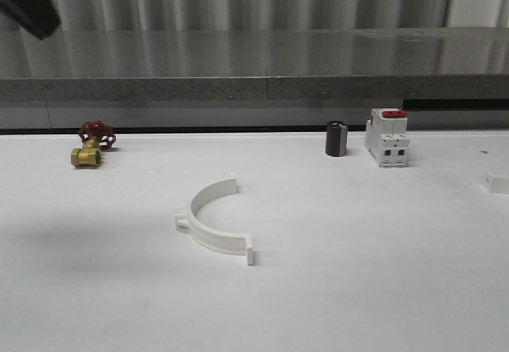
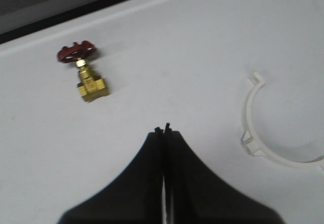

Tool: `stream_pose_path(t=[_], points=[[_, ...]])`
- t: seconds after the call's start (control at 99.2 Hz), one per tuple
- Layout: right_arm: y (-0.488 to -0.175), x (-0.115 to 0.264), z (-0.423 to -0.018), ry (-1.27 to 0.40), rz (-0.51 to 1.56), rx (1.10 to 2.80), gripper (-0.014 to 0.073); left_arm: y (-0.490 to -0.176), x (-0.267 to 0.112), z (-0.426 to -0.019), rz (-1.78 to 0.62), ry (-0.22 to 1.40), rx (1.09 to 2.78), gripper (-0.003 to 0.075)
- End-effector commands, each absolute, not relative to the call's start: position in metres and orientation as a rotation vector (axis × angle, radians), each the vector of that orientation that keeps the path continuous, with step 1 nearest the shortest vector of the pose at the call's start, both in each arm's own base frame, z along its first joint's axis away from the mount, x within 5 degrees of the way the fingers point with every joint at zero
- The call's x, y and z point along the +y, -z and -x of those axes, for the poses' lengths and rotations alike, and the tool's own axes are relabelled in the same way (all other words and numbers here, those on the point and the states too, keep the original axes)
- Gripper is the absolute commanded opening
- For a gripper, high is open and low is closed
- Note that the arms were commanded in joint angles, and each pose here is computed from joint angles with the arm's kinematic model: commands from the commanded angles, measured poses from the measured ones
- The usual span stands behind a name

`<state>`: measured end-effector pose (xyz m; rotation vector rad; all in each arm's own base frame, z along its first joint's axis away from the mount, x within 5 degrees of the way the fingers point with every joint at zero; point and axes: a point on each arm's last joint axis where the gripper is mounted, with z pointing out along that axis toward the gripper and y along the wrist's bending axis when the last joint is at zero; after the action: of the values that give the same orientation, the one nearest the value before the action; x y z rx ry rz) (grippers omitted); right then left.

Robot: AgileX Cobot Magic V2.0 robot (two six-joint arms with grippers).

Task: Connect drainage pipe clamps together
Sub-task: 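Release the clamp half and raise the left gripper away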

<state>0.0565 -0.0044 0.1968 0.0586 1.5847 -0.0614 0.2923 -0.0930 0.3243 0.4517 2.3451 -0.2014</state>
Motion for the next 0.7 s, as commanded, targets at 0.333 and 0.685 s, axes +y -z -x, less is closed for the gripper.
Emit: stream_pose_path(t=[0.333, 0.685], points=[[-0.210, -0.004, -0.055, 0.076, -0.042, 1.479, -0.0067, -0.335, -0.028, -0.185, -0.207, 0.135, 2.144, -0.0020], [-0.210, -0.004, -0.055, 0.076, -0.042, 1.479, -0.0067, -0.313, -0.016, -0.093, -0.107, 0.171, 1.968, -0.0020]])
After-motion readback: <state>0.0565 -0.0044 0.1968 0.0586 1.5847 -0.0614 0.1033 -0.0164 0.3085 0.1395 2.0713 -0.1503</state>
